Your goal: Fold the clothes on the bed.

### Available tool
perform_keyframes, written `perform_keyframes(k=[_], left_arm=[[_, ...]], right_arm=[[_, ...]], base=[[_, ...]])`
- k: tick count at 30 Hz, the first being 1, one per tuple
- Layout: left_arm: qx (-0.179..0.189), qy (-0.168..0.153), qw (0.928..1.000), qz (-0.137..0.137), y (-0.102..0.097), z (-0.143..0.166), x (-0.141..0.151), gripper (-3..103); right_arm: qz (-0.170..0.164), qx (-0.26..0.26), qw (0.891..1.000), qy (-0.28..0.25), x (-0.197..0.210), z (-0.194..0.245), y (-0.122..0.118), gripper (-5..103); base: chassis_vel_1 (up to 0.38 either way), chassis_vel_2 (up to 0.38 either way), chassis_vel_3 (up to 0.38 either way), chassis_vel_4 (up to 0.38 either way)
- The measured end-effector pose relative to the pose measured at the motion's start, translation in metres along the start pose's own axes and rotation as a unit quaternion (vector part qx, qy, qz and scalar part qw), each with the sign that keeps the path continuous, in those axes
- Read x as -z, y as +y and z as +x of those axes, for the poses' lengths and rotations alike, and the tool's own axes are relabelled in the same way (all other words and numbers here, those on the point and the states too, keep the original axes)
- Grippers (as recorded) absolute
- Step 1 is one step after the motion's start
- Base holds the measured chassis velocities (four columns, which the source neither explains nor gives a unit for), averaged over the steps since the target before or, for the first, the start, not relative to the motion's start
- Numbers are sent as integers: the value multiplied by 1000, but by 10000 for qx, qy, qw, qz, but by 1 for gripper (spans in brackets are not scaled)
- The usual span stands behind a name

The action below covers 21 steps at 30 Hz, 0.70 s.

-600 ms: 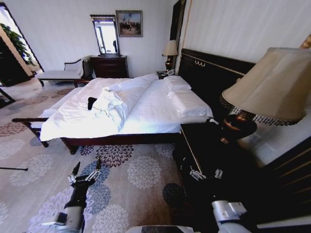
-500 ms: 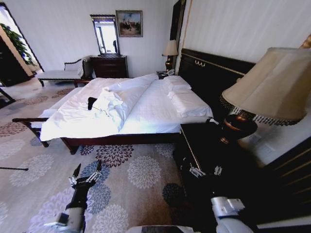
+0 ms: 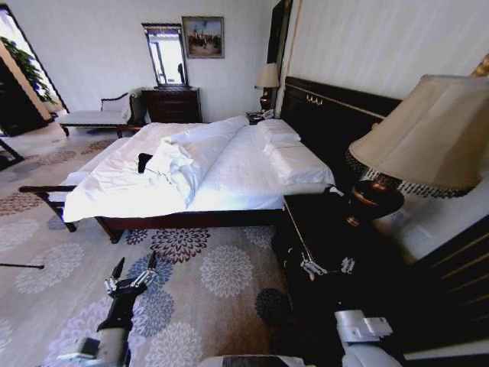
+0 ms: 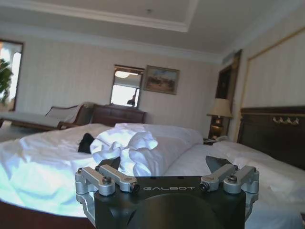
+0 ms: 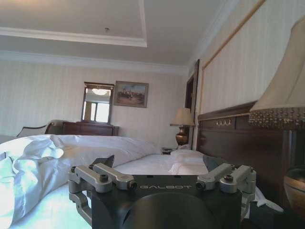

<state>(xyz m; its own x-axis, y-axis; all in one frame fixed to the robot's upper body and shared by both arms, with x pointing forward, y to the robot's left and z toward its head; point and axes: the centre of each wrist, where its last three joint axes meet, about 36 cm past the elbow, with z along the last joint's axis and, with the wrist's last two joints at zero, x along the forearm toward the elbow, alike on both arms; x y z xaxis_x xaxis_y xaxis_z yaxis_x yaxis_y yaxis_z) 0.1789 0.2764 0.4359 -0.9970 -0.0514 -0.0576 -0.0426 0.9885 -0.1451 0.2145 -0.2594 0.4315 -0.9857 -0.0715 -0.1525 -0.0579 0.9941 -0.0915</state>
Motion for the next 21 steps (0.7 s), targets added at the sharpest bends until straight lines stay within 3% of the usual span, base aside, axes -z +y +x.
perform_keyframes(k=[2, 5, 21], left_arm=[[-65, -33, 10000, 6, -1, -1, -2, 100], [-204, -25, 9995, 259, -6, -6, 0, 100], [-233, -18, 9994, 244, 5, -17, -2, 100]], right_arm=[[12, -13, 10000, -9, -2, -1, 0, 100], [9, -170, 9998, 92, -3, 0, 2, 100], [-15, -444, 9983, 383, -3, 13, 9, 100]], base=[[0, 0, 0, 0], [0, 0, 0, 0], [0, 0, 0, 0]])
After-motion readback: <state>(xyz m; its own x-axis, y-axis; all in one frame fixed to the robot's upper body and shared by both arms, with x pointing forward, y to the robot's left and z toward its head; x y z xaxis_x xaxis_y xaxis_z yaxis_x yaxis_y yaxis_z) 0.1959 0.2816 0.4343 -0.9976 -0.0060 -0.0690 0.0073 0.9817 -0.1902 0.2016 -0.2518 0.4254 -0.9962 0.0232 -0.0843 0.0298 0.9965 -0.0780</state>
